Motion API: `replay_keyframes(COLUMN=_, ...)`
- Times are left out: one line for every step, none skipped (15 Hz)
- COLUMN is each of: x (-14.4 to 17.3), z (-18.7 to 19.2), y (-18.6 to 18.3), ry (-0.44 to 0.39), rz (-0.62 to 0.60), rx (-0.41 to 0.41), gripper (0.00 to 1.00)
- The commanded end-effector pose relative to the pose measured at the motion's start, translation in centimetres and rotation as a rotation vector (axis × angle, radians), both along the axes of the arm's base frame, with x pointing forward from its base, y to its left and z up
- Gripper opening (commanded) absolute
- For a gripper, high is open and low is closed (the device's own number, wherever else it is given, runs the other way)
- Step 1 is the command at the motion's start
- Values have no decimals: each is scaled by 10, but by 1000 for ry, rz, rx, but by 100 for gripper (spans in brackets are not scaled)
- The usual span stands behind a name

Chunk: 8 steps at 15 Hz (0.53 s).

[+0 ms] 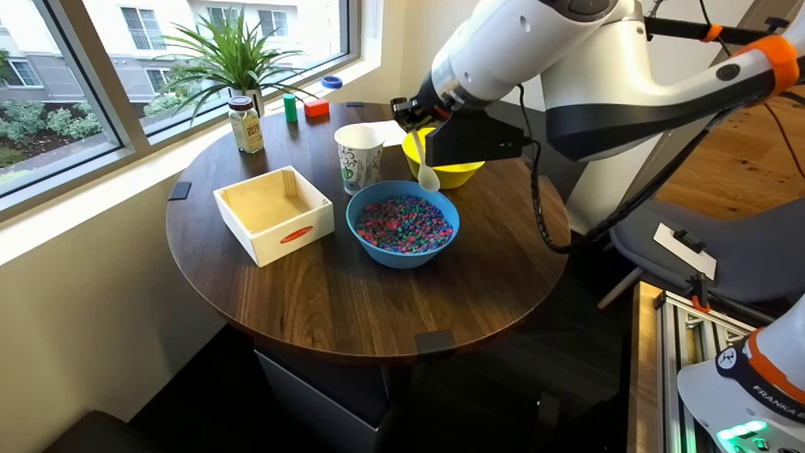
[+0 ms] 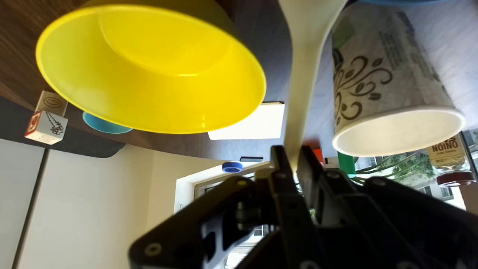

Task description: Use the spoon to scoop out of the blue bowl, empty the content into the yellow bowl and the cup and place the spoon back

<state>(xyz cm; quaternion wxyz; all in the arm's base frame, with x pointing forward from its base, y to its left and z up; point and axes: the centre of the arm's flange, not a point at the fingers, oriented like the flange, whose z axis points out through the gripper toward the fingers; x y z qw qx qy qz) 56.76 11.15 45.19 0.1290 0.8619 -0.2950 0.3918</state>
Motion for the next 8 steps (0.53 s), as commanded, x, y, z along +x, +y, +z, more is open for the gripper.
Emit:
replay_keyframes(x=9, z=-12, y=21, ry=-28, rz=-32, rx=-44, gripper=3)
replay_keyframes(x=10, z=-14, y=25, ry=-31, rz=-38, rx=-54, gripper=3)
replay_keyframes(x=12, z=-17, y=27, ry=-35, rz=-43, rx=-68, gripper=3)
replay_keyframes(x=13, z=-21, y=30, ry=-38, rz=-49, rx=-81, gripper=3)
replay_keyframes(x=15, z=-26, y=31, ry=-43, rz=-53, rx=-98, gripper=3)
replay_keyframes(x=17, z=-29, y=33, ry=-49, rz=-56, rx=-112, gripper=3)
replay_keyframes(x=19, z=-33, y=34, ry=-56, rz=-60, rx=-124, gripper=3)
replay_keyframes(x=20, z=-36, y=35, ry=-59, rz=-62, rx=-132, gripper=3)
